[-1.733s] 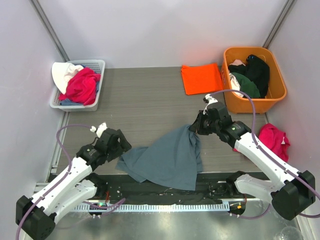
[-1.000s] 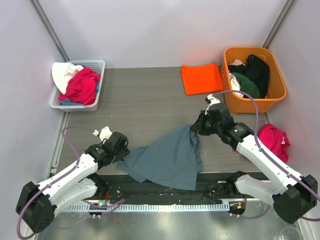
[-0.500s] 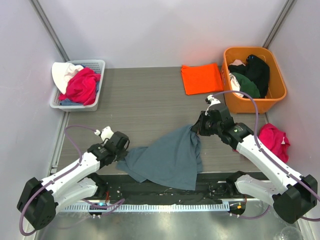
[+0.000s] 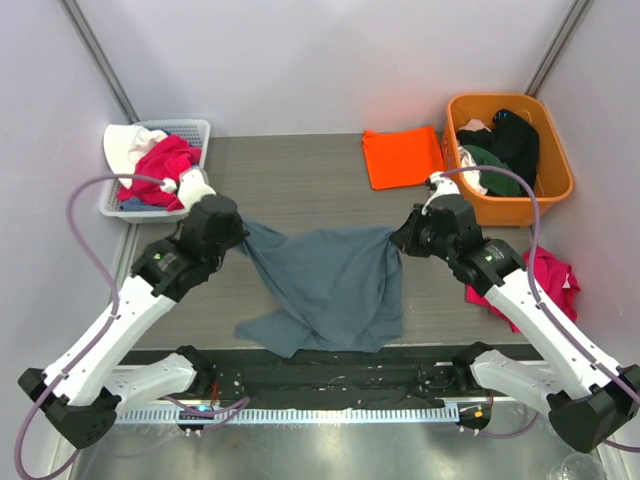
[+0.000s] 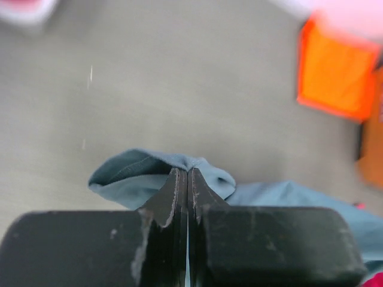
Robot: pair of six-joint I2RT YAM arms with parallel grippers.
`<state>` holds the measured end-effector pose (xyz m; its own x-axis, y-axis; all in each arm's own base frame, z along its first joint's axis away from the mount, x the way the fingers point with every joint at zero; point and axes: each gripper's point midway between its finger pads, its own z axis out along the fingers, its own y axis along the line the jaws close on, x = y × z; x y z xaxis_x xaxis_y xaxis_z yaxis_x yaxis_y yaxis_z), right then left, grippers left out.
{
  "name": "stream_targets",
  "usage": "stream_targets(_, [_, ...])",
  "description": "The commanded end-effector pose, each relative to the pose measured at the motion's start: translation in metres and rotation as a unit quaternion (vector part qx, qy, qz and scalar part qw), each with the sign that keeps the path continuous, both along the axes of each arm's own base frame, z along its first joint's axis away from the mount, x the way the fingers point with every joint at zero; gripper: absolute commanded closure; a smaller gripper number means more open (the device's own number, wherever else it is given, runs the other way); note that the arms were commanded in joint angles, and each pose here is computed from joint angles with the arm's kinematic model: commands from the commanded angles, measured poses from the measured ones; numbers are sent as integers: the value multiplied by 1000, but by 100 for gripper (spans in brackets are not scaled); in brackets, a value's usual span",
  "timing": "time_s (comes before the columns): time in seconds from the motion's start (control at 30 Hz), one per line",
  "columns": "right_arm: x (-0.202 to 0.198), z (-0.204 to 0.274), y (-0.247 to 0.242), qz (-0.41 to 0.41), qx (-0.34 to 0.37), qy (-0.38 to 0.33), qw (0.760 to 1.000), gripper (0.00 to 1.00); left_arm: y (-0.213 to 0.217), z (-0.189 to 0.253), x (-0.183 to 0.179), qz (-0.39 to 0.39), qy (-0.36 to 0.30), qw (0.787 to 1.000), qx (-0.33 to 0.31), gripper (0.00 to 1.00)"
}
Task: Fold and stack the t-shirts
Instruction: Move the tshirt to the center of the board
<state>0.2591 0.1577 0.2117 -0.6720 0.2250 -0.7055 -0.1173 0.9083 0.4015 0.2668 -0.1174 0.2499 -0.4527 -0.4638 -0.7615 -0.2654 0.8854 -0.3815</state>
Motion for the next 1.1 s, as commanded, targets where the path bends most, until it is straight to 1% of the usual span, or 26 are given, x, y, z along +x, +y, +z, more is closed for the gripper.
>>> stream_targets(0.0, [23,65,-11,-37,1,-96,995,99,27,70,11,21,-67,994,78,100])
stream_targets(0.1, [32,71,-11,-41,-12,-101,994,99,26,85,16,16,-78,993,89,100])
stream_targets(0.23, [43,71,-14,-54,-28,-105,993,99,25,87,18,14,-79,992,93,100])
stream_targets(0.33, [51,58,-17,-68,-49,-89,992,99,26,81,17,12,-73,993,97,100])
stream_targets(0.43, [57,26,-14,-64,-72,-56,994,99,25,69,17,8,-64,993,103,100])
stream_targets(0.47, [60,19,-12,-59,-81,-52,994,99,24,58,17,5,-54,992,111,100])
stream_targets(0.5, [65,2,-11,-57,-98,-36,993,99,23,55,18,5,-55,992,110,100])
stream_targets(0.53, [70,-2,-11,-60,-104,-35,992,99,22,51,19,3,-52,992,112,100])
stream_targets(0.6, [87,-7,-11,-67,-125,-41,989,99,20,37,21,-1,-39,992,121,100])
stream_targets(0.67, [104,-4,-6,-68,-131,-52,988,99,19,28,23,-2,-30,991,131,100])
stream_targets(0.7, [118,-5,0,-64,-137,-51,987,99,19,26,24,-4,-28,990,136,100])
stream_targets(0.77, [136,-7,8,-59,-139,-52,987,99,19,19,28,-1,-22,989,147,100])
stream_targets(0.8, [148,4,14,-57,-135,-64,987,99,19,17,30,-1,-22,988,152,100])
stream_targets(0.83, [159,-10,20,-53,-142,-56,987,99,19,15,31,1,-20,988,156,100])
stream_targets(0.9, [179,-2,26,-55,-142,-71,986,99,20,13,34,3,-18,987,162,100])
stream_targets(0.93, [190,-11,31,-54,-145,-70,986,99,19,11,35,1,-15,986,166,100])
stream_targets(1.0, [208,0,36,-59,-135,-87,985,99,21,10,37,3,-14,986,169,100])
stream_targets(1.07, [224,-9,42,-57,-132,-85,986,99,21,7,38,4,-11,985,172,100])
